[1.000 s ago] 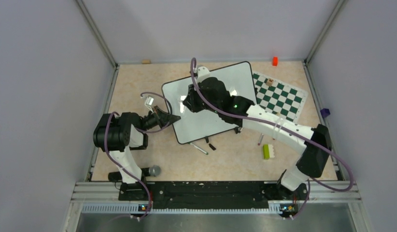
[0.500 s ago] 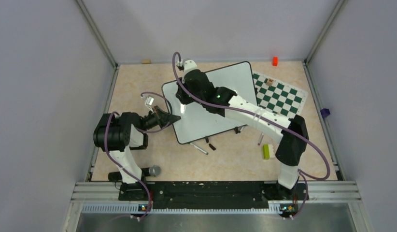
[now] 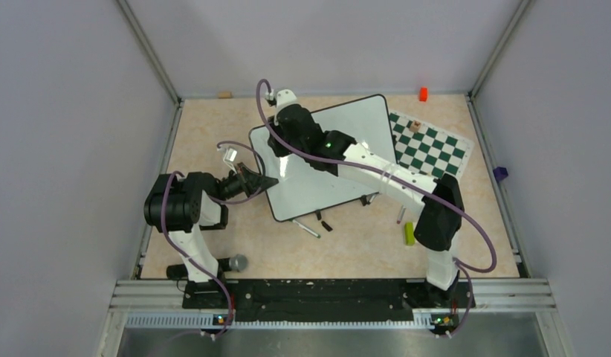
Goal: Write a sentence on the whiteboard
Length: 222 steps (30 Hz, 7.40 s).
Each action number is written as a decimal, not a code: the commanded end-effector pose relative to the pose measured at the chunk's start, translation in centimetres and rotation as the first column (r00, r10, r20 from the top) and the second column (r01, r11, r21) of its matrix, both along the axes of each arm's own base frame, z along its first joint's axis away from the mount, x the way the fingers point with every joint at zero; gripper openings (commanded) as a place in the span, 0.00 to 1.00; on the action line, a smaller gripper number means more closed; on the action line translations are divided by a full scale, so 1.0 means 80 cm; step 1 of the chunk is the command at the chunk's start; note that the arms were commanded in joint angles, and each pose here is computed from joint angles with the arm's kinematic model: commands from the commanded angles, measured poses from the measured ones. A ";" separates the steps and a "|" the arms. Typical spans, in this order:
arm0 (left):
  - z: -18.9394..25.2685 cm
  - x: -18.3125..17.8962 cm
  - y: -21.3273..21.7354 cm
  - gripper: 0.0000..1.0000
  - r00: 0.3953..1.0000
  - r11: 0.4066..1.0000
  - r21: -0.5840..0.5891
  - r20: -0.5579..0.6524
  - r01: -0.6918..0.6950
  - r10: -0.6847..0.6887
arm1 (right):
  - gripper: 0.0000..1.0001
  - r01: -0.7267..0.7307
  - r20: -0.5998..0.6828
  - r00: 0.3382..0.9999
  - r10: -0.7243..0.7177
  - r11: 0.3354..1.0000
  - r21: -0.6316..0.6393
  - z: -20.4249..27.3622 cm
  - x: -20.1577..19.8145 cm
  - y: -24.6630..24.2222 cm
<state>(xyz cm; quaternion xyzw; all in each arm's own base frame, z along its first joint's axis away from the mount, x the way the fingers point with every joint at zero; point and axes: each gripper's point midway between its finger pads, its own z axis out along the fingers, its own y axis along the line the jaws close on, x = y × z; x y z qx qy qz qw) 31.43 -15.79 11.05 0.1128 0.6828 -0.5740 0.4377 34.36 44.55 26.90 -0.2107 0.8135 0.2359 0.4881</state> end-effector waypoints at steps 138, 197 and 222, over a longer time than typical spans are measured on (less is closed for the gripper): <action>-0.037 -0.019 -0.007 0.00 0.994 0.995 0.094 0.106 0.030 -0.040 | 0.00 -0.025 -0.046 0.999 0.021 0.996 -0.084 -0.004 0.024 -0.002; -0.036 -0.019 -0.007 0.00 0.994 0.995 0.092 0.103 0.035 -0.044 | 0.00 0.032 0.048 0.998 -0.029 0.997 -0.064 0.046 0.014 -0.059; -0.036 -0.019 -0.007 0.00 0.993 0.995 0.093 0.106 0.035 -0.045 | 0.00 -0.026 0.005 1.000 0.026 0.998 -0.049 0.025 0.023 -0.020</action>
